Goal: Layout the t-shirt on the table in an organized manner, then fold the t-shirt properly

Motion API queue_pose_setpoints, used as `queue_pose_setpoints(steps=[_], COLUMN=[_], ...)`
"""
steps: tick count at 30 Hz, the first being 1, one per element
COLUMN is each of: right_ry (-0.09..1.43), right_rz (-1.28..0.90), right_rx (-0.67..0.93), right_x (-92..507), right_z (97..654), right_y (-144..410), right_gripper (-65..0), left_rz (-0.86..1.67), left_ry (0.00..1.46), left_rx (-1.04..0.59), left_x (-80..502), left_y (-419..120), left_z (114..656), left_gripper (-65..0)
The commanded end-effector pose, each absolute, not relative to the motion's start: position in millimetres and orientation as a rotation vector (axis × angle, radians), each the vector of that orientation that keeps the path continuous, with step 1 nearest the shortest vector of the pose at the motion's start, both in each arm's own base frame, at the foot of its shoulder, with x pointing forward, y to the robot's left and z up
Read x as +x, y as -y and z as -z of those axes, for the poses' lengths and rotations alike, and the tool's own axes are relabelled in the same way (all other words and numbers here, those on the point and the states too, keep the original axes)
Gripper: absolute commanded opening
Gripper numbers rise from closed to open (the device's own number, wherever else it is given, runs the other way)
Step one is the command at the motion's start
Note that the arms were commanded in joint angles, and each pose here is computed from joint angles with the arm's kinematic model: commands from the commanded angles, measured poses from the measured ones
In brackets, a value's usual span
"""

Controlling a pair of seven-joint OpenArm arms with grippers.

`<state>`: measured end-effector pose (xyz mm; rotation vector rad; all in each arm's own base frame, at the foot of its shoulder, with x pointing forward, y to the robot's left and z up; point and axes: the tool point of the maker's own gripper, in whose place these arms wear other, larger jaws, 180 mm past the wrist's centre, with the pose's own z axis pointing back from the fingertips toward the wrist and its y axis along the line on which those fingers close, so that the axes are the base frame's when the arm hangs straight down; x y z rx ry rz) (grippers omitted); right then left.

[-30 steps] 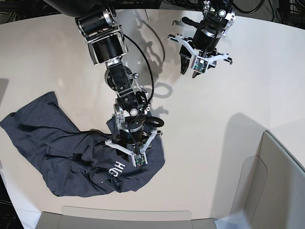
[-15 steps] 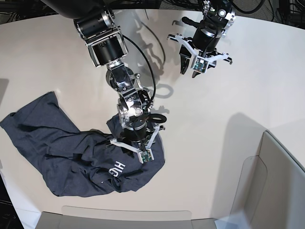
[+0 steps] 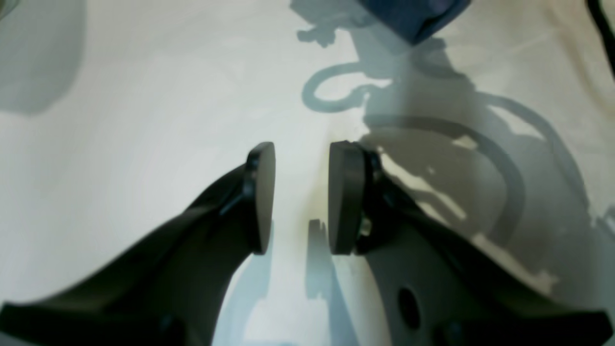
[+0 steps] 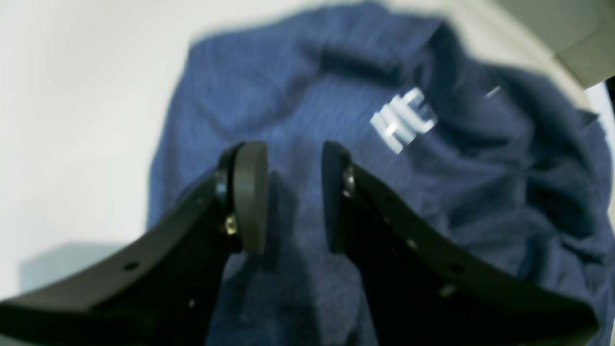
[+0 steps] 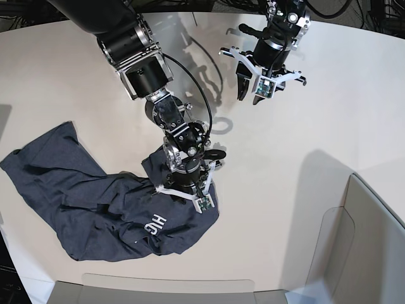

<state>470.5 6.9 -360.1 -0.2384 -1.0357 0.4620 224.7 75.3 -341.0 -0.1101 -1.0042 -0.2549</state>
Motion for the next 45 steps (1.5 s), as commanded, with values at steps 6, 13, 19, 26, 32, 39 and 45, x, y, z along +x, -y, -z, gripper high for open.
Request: queue_pose_setpoints(steps=[6,13,19,26,32,39,45], right_ry=[1.193,1.195,1.158,1.14,1.113,1.115,1.078], right_rz=[-0.469,-0.589,-0.592,-0.618,-0.61,-0.51,-0.512], right_rx=[-0.232,-0.246,-0.147,-0.123,-0.123,-0.227,-0.248], right_x=[494.9,497.7,488.5,478.6,471.8,477.2,473.6], right_z=[316.0,328.8,345.8,355.5,366.1,369.6,383.0], right_y=[-19.8,-38.1,-57.3,-67.2,-64.5,-38.9,-31.5], right_gripper=[-46.0,-46.0,-46.0,-46.2,-46.4,-46.3,-46.9], left_rz=[0.252,0.251,0.251,0.25,0.25,0.251,0.251], left_ry=[1.048,1.05,1.05,1.05,1.047,1.043,1.043], left_rx=[-0.111,-0.112,-0.112,-0.111,-0.111,-0.113,-0.113], left_x=[228.5,229.1,229.1,229.2,228.2,227.1,226.7], left_y=[-74.4,-74.1,-74.1,-74.6,-74.6,-74.1,-74.1], left_z=[330.5,330.1,330.1,330.1,330.8,331.5,331.6], left_gripper=[-46.7,-46.7,-46.7,-46.8,-46.8,-46.8,-46.8])
